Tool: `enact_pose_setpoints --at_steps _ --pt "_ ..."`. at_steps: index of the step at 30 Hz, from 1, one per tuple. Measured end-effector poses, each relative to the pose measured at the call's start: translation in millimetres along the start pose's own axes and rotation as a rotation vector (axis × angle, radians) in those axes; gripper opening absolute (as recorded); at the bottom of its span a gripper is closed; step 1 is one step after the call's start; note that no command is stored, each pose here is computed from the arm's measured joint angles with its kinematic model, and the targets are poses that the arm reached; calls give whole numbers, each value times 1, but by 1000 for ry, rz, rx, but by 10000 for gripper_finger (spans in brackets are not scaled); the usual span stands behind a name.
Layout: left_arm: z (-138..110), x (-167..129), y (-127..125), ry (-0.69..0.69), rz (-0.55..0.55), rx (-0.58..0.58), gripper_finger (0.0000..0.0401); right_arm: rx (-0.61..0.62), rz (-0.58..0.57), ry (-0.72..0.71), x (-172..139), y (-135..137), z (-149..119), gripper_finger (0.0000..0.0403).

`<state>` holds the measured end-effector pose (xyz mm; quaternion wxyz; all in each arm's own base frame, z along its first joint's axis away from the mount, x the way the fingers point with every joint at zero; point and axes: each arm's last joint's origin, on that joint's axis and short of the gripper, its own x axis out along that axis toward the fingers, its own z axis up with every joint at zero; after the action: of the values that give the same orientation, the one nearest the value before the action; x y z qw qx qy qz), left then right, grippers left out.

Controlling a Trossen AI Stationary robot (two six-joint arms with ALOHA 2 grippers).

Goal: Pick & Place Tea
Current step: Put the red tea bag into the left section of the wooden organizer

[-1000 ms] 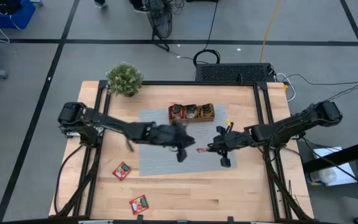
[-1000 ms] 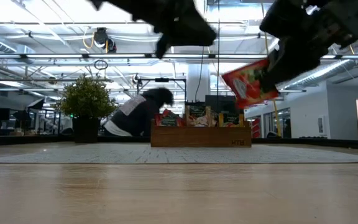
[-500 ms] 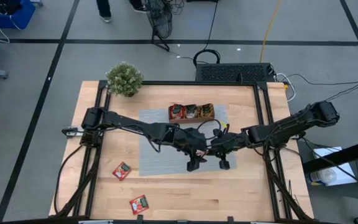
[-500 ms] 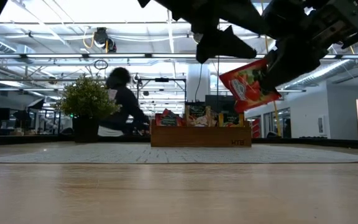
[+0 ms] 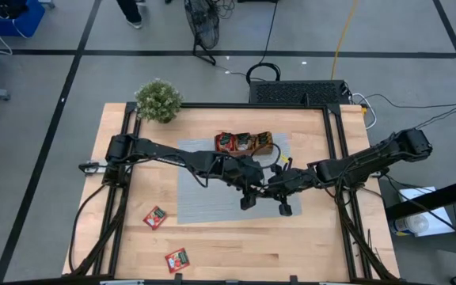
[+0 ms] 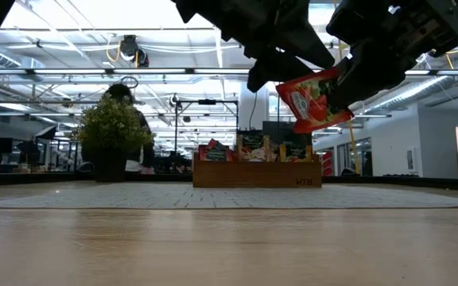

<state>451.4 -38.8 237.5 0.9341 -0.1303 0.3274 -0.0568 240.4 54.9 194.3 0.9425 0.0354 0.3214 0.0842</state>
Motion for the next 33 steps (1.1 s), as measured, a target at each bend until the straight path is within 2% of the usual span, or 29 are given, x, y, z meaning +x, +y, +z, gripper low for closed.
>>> enact_pose_setpoints --at_steps 21,24,29,31,33 --pt "-4 0 -1 39 -3 -35 109 -8 1 -11 0 0 1 0" --pt "-4 0 -1 39 -3 -22 86 -11 1 -13 0 0 1 0" --pt "-4 0 -2 41 -15 16 11 -14 3 -25 0 0 2 0" --pt "-5 0 -4 41 -13 47 7 -15 4 -30 0 0 3 1" --pt "-5 -2 -7 31 36 84 4 -8 3 -30 0 0 2 9"
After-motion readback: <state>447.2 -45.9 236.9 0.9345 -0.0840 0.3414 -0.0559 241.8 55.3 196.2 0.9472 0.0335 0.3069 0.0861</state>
